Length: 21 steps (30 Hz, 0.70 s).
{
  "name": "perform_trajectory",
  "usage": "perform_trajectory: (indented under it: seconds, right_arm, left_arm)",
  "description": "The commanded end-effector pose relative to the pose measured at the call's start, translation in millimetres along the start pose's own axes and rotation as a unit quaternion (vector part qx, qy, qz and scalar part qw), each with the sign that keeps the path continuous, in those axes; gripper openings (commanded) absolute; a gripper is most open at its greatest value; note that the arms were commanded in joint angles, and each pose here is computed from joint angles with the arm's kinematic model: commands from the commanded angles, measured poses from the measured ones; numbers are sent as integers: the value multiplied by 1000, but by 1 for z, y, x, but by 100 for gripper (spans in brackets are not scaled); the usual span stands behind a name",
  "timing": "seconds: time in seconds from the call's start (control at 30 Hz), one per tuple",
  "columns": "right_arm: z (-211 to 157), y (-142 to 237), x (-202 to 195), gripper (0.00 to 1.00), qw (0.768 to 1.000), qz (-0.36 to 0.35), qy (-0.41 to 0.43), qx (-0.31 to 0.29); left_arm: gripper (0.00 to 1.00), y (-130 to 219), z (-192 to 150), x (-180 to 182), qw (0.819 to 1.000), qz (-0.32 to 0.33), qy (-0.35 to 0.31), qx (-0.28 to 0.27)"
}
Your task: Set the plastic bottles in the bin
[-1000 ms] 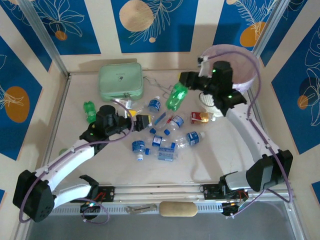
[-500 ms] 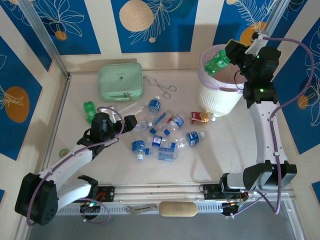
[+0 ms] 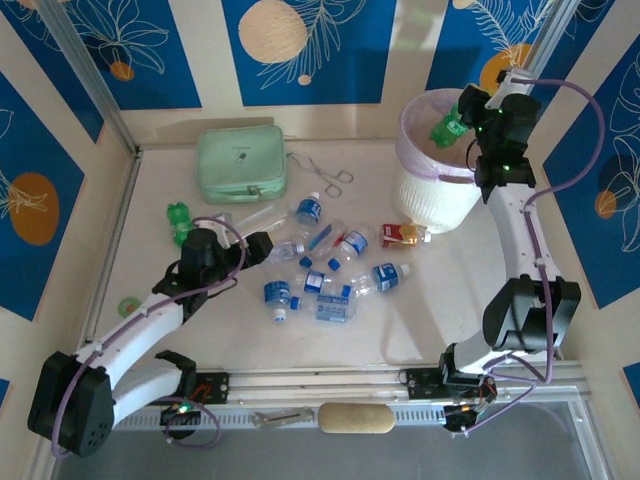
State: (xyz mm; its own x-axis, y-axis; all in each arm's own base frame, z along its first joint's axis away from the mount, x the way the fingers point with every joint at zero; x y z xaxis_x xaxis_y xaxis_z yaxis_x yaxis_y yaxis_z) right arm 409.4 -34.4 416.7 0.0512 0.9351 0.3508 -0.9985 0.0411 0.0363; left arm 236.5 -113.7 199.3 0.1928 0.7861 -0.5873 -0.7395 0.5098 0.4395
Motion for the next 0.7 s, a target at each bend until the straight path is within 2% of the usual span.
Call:
perform_trajectory:
  seconds: [0.0, 0.1, 0.2, 0.3, 0.43, 0.57, 0.6, 0.67]
  right_arm:
    - [-7, -8, -8, 27, 1000, -19, 21, 9]
    - [-21, -16, -12, 30, 999, -21, 20, 43]
    - [-26, -22, -14, 37, 998, -23, 13, 62]
    - [-22, -22, -12, 52, 998, -22, 8, 63]
    - [-10, -19, -4, 77, 998, -12, 13, 57]
    - [4, -7, 9, 95, 999, -1, 22, 43]
    - [9, -1, 14, 100, 999, 5, 22, 37]
    - [15, 10, 27, 99, 999, 26, 25, 27]
  left_arm:
    - [100, 5, 3, 1, 1000, 9, 3, -18]
    - [99, 6, 2, 3, 1000, 18, 2, -16]
    - [99, 6, 1, 4, 1000, 22, 0, -12]
    - [99, 7, 1, 4, 1000, 24, -6, -8]
    - [100, 9, 1, 5, 999, 33, -12, -6]
    - [100, 13, 2, 7, 998, 56, -20, -7]
    - [99, 14, 4, 8, 997, 68, -25, -8]
    - [100, 17, 8, 10, 995, 96, -38, -8]
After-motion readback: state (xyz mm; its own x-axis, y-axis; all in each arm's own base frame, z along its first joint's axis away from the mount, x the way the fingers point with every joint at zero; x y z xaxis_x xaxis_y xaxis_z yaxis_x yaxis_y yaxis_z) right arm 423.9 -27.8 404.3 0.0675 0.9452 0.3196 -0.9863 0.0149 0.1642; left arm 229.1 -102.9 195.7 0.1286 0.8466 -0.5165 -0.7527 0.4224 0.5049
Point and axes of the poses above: each hand's point on the last joint's axis, 136 mm out from that joint toward the fingers, its own y axis back along the fingers, its own x axis along the line the jaws close on, z = x × y, the point moved 9 cm from there along y, back along the fingers, and after that the axes turned 5 degrees about -y, right-handed, at the moved point
